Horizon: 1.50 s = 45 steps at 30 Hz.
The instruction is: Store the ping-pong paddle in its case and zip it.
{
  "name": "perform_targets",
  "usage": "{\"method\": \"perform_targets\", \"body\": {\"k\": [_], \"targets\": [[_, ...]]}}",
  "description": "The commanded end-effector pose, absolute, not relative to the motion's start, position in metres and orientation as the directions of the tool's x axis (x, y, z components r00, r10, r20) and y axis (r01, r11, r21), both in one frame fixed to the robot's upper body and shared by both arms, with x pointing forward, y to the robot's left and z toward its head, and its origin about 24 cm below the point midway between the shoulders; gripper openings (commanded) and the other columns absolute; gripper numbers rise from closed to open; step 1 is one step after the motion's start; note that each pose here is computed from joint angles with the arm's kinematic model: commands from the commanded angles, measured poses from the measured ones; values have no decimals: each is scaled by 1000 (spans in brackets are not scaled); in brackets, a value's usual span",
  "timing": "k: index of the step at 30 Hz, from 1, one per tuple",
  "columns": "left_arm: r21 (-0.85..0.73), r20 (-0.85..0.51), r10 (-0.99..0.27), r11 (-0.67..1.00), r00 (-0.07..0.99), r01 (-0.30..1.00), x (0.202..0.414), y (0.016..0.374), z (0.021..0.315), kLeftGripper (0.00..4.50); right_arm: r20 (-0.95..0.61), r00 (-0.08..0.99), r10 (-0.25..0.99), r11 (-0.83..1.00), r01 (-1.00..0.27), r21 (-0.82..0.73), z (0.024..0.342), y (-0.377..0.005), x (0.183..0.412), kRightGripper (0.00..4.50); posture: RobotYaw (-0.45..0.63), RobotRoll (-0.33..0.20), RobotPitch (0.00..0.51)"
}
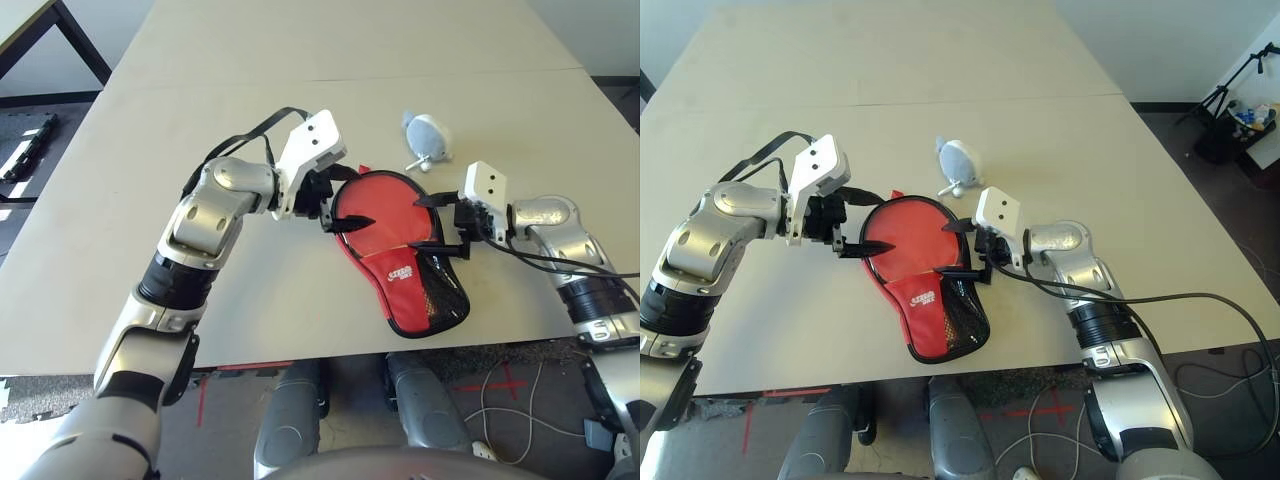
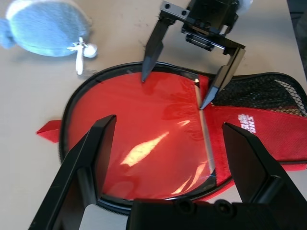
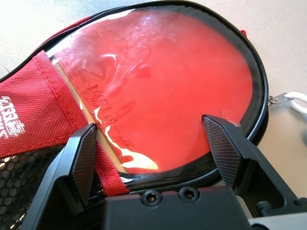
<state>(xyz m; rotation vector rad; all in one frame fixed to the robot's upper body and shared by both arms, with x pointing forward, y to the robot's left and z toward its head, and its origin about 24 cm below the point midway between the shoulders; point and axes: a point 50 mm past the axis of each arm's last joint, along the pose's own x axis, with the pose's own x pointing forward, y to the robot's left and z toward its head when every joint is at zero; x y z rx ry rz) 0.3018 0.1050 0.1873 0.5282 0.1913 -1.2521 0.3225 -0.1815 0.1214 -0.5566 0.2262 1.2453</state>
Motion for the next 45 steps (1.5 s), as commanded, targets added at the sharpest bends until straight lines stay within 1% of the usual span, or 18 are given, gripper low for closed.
{"method": "perform_targets", "body": {"k": [1, 6, 12, 17, 20, 22, 29, 31, 34, 37, 41, 45], "targets": [[251, -431, -852, 202, 296, 947, 299, 97, 176, 4479, -552, 242, 798, 177, -969, -170, 89, -180, 312, 4500, -108, 0, 201], [220, -454, -845, 201, 283, 954, 302, 90, 163, 4479, -518, 244, 820, 185, -969, -165, 97, -181, 310, 4500, -107, 0, 205], [184, -511, -807, 235, 297, 954, 307, 86, 142, 4479, -425, 223, 877, 159, -971, -181, 132, -190, 305, 4500, -114, 0, 206], [184, -537, -780, 263, 321, 947, 311, 91, 131, 4479, -371, 242, 897, 181, -965, -191, 159, -204, 304, 4500, -121, 0, 203], [185, -546, -772, 269, 327, 945, 312, 92, 128, 4479, -341, 290, 894, 230, -951, -206, 169, -211, 308, 4500, -126, 0, 201], [184, -550, -768, 273, 329, 944, 312, 93, 126, 4479, -316, 346, 883, 283, -931, -230, 175, -215, 315, 4500, -130, 0, 198], [176, -568, -757, 274, 325, 946, 311, 95, 119, 4479, -205, 573, 793, 494, -803, -333, 197, -230, 347, 4500, -132, 0, 194], [173, -570, -756, 272, 321, 947, 311, 95, 119, 4479, -178, 618, 765, 534, -765, -360, 202, -232, 355, 4500, -132, 0, 194], [169, -572, -756, 272, 319, 947, 310, 94, 119, 4479, -122, 668, 734, 587, -714, -382, 211, -234, 366, 4500, -126, 0, 195], [165, -572, -757, 271, 316, 948, 310, 93, 119, 4479, -109, 720, 686, 634, -664, -396, 213, -235, 376, 4500, -123, 0, 194], [157, -573, -759, 268, 309, 951, 308, 92, 119, 4479, -158, 756, 636, 661, -638, -394, 204, -233, 386, 4500, -121, 0, 198], [152, -574, -760, 267, 305, 952, 308, 91, 119, 4479, -219, 762, 609, 672, -643, -369, 190, -225, 394, 4500, -117, 0, 201]]}}
